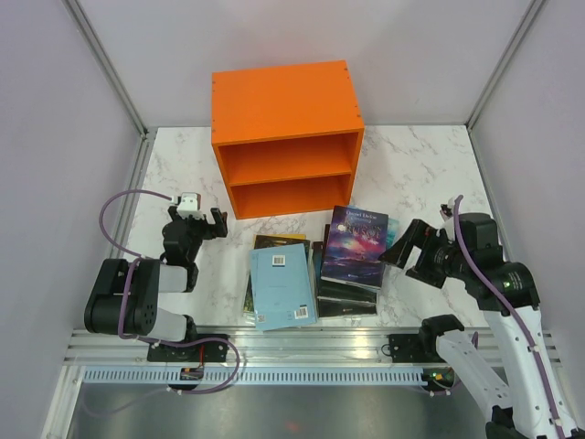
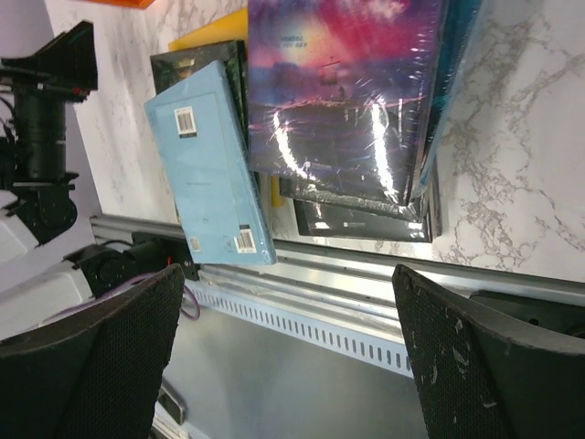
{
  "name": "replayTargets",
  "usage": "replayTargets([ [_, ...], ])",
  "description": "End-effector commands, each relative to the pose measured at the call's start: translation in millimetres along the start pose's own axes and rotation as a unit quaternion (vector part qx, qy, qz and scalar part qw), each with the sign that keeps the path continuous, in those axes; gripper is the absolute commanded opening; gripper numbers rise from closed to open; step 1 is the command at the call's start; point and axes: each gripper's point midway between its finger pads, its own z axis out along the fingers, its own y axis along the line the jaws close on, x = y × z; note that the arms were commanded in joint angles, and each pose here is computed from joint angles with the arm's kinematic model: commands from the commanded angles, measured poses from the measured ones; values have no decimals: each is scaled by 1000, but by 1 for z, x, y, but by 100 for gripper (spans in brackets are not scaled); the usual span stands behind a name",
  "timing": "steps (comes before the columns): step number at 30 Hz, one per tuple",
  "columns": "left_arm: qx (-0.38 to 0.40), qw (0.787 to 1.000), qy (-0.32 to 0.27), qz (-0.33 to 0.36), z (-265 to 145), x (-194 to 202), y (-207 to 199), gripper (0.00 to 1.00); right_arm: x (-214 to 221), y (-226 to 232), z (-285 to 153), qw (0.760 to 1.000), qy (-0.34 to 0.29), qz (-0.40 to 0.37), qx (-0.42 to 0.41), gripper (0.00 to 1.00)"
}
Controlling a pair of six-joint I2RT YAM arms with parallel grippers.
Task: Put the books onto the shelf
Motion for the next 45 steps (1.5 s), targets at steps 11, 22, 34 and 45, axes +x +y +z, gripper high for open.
replayTargets([
  [11,32,997,-45,59,1,-24,-9,100,-33,-13,20,996,-49,51,56,98],
  [22,-48,983,165,-62,11,-42,1,100,-40,-16,43,997,-33,40,57,98],
  [34,41,900,254,-352,-73,-60,-82,100,-15,-19,42,999,-12,31,23,98],
  [45,147,821,309,-457,-120,-37,-129,100,4,-19,30,1000,0,-14,-2,98],
])
